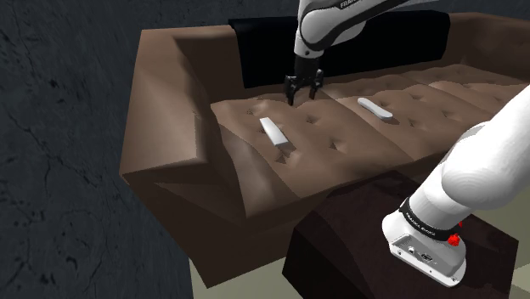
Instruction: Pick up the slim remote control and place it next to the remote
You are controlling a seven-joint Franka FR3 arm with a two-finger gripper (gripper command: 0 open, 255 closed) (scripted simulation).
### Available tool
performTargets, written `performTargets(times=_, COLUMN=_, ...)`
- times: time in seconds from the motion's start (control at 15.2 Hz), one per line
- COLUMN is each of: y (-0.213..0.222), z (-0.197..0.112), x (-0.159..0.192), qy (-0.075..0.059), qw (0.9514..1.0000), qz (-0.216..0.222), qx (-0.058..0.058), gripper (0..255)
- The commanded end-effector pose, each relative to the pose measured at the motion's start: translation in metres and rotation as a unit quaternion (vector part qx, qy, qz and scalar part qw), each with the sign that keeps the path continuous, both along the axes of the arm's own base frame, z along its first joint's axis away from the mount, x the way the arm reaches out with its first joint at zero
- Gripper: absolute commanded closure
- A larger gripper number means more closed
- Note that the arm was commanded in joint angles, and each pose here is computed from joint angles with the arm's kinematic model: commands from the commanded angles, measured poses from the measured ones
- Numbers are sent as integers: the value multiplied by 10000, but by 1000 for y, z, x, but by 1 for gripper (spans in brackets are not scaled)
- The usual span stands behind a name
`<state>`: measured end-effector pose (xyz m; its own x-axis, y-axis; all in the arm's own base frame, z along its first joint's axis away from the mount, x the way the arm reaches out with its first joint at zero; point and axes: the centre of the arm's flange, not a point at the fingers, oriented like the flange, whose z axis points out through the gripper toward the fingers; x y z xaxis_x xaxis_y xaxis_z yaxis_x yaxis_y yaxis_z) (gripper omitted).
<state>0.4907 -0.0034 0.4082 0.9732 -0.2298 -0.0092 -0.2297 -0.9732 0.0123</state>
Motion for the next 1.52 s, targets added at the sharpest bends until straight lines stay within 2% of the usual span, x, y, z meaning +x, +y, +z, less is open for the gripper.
performTargets(times=0.0, y=2, z=-23, x=21, qy=15, qw=10000, qz=-88, qx=1, gripper=0)
performTargets(times=0.92, y=2, z=-165, x=136, qy=139, qw=9976, qz=-672, qx=22, gripper=0)
performTargets(times=1.45, y=2, z=-205, x=135, qy=139, qw=9976, qz=-672, qx=22, gripper=0)
